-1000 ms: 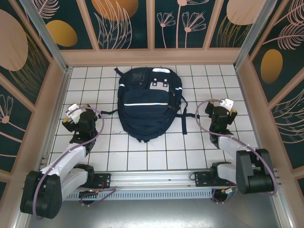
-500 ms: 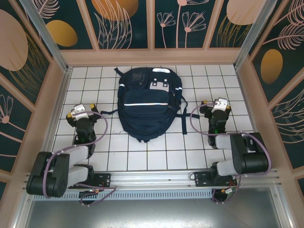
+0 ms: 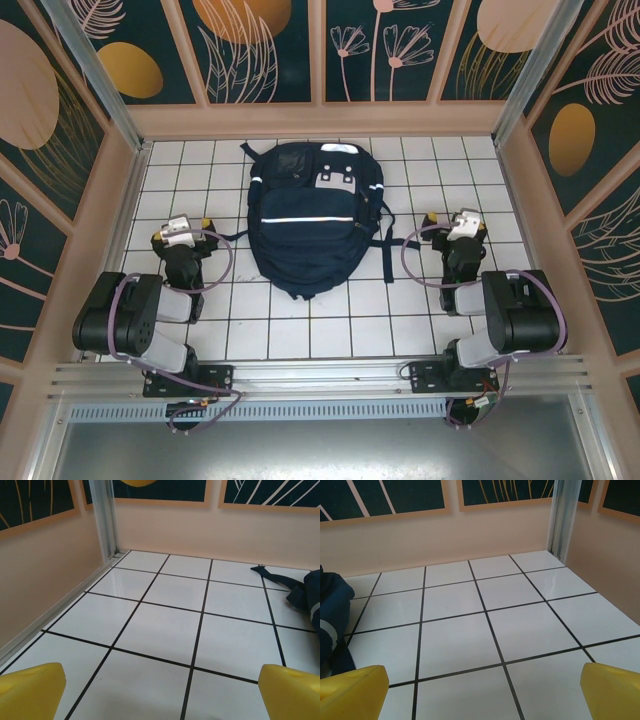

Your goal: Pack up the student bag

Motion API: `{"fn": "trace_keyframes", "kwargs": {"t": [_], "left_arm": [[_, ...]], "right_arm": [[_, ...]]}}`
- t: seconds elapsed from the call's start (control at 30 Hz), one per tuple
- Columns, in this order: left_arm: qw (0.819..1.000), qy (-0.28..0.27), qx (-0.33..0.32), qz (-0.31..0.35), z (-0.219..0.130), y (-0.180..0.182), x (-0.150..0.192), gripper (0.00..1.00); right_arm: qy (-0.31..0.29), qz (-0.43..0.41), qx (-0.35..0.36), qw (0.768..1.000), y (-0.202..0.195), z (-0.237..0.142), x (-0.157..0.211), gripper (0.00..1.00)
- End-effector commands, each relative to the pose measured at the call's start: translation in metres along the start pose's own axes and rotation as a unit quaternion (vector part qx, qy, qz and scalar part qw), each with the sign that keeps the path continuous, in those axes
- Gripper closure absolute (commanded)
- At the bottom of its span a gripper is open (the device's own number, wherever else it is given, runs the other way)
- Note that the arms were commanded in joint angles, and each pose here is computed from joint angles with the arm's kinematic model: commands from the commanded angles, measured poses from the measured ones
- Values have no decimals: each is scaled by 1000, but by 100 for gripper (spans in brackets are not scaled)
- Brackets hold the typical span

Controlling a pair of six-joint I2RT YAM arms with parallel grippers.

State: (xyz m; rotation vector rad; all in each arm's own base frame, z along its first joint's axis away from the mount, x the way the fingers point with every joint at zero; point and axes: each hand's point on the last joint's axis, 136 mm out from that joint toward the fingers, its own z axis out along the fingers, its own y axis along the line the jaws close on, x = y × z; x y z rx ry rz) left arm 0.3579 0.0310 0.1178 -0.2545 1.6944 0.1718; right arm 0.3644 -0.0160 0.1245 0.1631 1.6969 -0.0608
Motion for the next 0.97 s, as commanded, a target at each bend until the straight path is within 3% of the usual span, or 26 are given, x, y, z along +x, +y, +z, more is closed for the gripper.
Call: {"fn": "trace_keyframes", "kwargs": {"t": [0.0,0.1,0.17,0.93], "left_arm": [[999,-36,24,-8,6,-9,-22,2],[999,-34,18,-12,7,-6,-22,1],[999,-38,-21,-29,7,8,-23,1],[999,-37,-19,-27,7,7,-23,1]], "right_arm": [[-25,5,-19,999,5,-2,-5,1],[-24,7,-16,1000,4,-1,-5,1],[-12,15,-2,1000,-1,5,-2,1],[-7,23,-15,1000,-1,6,-1,1]]}}
